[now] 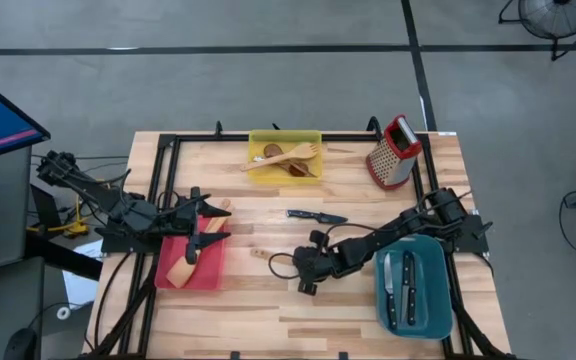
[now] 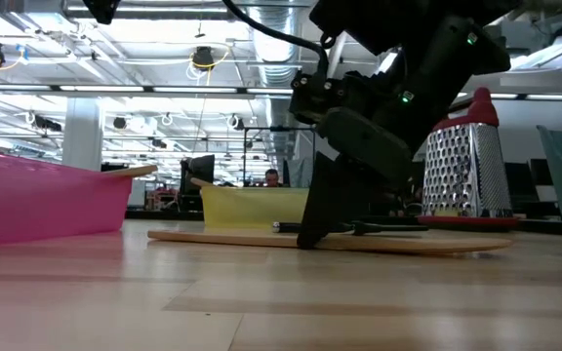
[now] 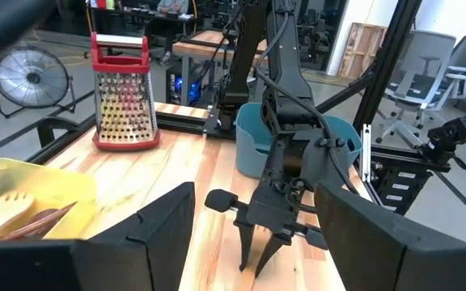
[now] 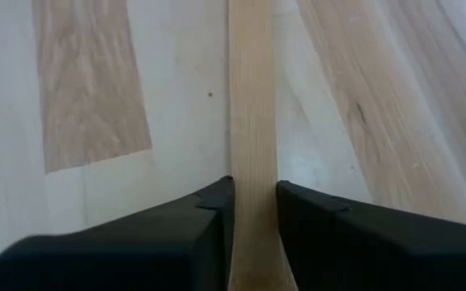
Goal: Pick & Place Kitchen Items
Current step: Put the brown serving spoon into the yellow bin
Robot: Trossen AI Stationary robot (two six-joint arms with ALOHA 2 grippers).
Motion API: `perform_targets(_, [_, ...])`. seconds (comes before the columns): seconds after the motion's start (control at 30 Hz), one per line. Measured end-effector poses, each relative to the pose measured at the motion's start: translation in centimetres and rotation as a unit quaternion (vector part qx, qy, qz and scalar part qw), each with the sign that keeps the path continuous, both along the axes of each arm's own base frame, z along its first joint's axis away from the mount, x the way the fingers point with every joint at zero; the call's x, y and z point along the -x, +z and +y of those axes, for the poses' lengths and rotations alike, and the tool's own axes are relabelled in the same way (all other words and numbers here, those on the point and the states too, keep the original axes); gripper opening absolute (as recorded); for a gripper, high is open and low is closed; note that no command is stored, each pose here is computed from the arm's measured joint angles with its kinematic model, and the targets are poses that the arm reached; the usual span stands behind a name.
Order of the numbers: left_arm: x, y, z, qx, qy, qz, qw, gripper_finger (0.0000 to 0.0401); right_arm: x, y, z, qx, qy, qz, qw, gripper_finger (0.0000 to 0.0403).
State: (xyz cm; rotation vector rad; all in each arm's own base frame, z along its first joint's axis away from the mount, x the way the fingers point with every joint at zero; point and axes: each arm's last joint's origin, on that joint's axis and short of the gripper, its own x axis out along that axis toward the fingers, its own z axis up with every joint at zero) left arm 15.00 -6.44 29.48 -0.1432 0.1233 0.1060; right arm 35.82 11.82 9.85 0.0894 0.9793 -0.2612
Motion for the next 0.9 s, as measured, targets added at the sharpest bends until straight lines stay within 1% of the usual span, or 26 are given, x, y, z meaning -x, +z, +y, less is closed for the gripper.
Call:
perform_targets(0.1, [0.0, 0.0, 0.0, 0.000, 0.000, 0.000, 1.000, 0.0237, 0.0, 0.1, 0.0, 0.004, -0.004, -0.003, 1.000, 0.0075])
perform_targets(0.37, [0.0, 0.0, 0.0, 0.008, 0.001, -0.001, 1.000, 0.0237, 0.3, 2.2, -0.2, 0.001, 0.000, -0.026, 1.000, 0.0078])
perform_targets(0.63, [0.0, 0.0, 0.0, 0.009, 0.001, -0.001, 1.000, 0.0237, 0.7, 6.1, -0.4, -0.003, -0.004, -0.078, 0.997, 0.0081])
perform_targets(0.9, [0.0, 0.0, 0.0, 0.010, 0.001, -0.003, 1.000, 0.0237, 1.7, 11.0, -0.7, -0.012, 0.012, -0.144, 0.989, 0.0081])
